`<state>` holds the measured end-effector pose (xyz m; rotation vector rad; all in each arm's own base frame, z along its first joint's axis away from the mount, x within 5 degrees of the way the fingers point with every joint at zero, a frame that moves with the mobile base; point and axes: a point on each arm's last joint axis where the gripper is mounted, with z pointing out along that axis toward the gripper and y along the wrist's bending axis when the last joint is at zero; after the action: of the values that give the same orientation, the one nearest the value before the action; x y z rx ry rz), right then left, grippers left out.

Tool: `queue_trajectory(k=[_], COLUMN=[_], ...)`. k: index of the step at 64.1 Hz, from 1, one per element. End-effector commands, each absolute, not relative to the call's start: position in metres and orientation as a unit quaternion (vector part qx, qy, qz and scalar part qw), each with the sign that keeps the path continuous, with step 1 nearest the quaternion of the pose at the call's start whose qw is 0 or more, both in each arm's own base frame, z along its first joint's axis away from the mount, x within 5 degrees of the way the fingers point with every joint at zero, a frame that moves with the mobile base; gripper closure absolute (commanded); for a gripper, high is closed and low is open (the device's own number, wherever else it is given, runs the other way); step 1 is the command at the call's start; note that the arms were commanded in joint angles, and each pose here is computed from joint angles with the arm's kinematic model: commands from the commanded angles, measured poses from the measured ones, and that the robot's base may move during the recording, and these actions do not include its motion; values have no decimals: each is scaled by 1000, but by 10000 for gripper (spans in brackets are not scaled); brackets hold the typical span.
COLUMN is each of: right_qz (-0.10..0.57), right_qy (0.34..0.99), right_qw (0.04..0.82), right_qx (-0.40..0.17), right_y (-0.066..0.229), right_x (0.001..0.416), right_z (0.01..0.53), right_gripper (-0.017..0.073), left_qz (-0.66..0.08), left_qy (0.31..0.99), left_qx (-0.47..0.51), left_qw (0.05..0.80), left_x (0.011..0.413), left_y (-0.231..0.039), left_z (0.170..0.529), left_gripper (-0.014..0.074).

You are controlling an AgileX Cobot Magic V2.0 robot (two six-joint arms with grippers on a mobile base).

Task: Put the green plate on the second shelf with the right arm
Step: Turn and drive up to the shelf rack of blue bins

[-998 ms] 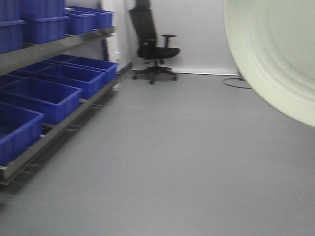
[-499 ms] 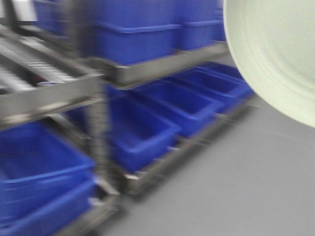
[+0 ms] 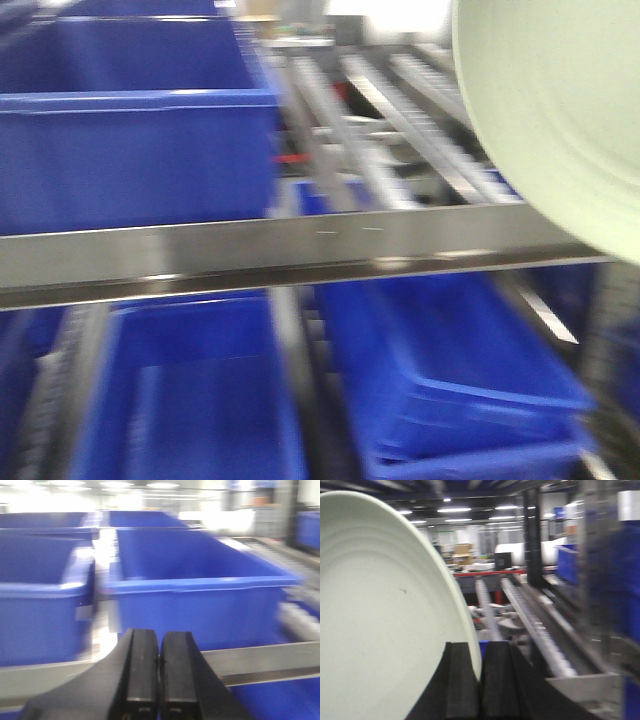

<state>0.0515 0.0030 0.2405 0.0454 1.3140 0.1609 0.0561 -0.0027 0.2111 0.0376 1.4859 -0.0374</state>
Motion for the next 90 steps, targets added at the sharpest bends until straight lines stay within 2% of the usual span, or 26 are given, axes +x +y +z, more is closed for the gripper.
queue_trajectory(k=[1, 90], right_qz=[83, 83], right_qy=[556, 557], right_qw=[827, 826], right_qx=[25, 25], right_y=[2, 2], right_x=[47, 47], right_z=[261, 260], right_gripper=[506, 506], left_qz=[-21, -21], left_qy=[655, 655], left_qx=[13, 13], left_qw=[756, 756], left_x=[56, 56], left_y=[-3, -3], left_z=[206, 206], left_gripper=[463, 463])
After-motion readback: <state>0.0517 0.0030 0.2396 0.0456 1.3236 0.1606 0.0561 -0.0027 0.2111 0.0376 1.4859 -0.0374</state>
